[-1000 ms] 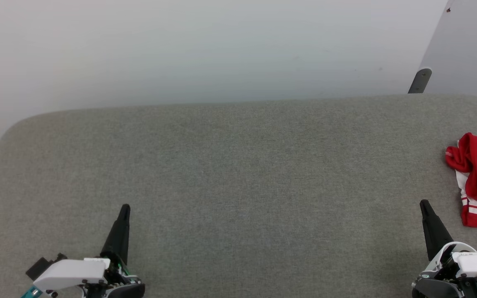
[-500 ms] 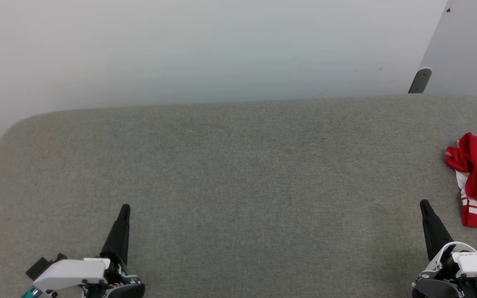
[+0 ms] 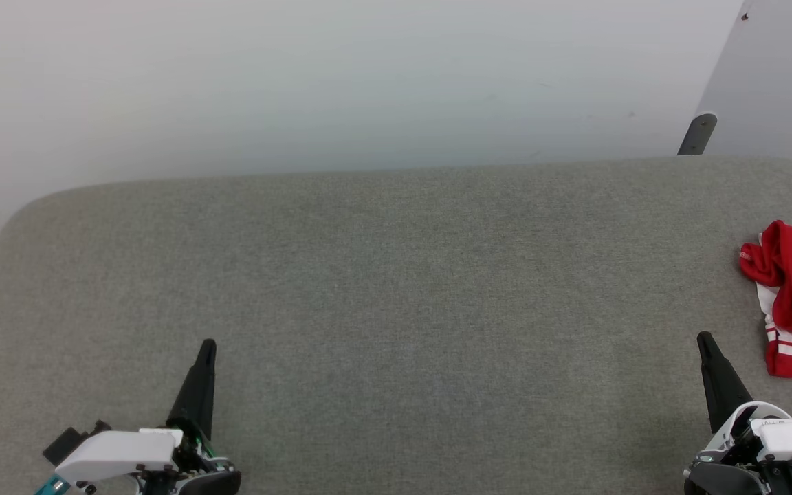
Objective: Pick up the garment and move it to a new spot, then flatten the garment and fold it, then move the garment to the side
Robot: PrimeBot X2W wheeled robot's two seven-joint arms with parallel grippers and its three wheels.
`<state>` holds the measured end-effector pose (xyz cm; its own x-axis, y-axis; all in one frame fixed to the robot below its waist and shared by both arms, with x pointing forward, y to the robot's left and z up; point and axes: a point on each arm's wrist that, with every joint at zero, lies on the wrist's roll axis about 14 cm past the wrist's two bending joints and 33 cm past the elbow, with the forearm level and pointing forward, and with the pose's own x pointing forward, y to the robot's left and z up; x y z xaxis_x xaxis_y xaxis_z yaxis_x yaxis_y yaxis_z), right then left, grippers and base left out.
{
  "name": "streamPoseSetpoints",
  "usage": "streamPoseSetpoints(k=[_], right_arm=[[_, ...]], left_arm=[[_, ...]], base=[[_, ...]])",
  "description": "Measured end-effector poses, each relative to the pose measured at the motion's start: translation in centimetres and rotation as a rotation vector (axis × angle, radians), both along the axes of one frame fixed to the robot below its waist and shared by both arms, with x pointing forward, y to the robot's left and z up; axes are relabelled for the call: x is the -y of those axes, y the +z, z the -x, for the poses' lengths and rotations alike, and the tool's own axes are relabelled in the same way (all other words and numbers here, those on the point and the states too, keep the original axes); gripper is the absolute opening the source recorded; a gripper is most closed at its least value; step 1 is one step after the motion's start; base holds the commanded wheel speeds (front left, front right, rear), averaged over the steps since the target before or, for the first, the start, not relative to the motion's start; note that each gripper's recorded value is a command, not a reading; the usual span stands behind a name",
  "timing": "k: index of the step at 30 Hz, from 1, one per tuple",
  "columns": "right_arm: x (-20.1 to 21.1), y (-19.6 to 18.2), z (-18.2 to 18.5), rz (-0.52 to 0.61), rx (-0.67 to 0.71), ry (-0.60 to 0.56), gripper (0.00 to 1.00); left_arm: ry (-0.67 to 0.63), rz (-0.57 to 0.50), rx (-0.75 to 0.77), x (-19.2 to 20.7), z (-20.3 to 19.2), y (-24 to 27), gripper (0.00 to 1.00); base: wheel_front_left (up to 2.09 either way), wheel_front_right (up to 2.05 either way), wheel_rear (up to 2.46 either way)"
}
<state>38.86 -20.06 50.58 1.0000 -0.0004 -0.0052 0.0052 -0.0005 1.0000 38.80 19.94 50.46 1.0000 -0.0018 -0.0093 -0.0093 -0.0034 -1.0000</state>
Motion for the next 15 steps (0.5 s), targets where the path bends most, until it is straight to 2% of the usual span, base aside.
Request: streamPoseSetpoints(k=[15], right_arm=[[0.00,0.00,0.00,0.000,0.000,0.000,0.00]], left_arm=[[0.000,0.000,0.000,0.00,0.00,0.00,0.00]], base=[[0.00,0.00,0.00]])
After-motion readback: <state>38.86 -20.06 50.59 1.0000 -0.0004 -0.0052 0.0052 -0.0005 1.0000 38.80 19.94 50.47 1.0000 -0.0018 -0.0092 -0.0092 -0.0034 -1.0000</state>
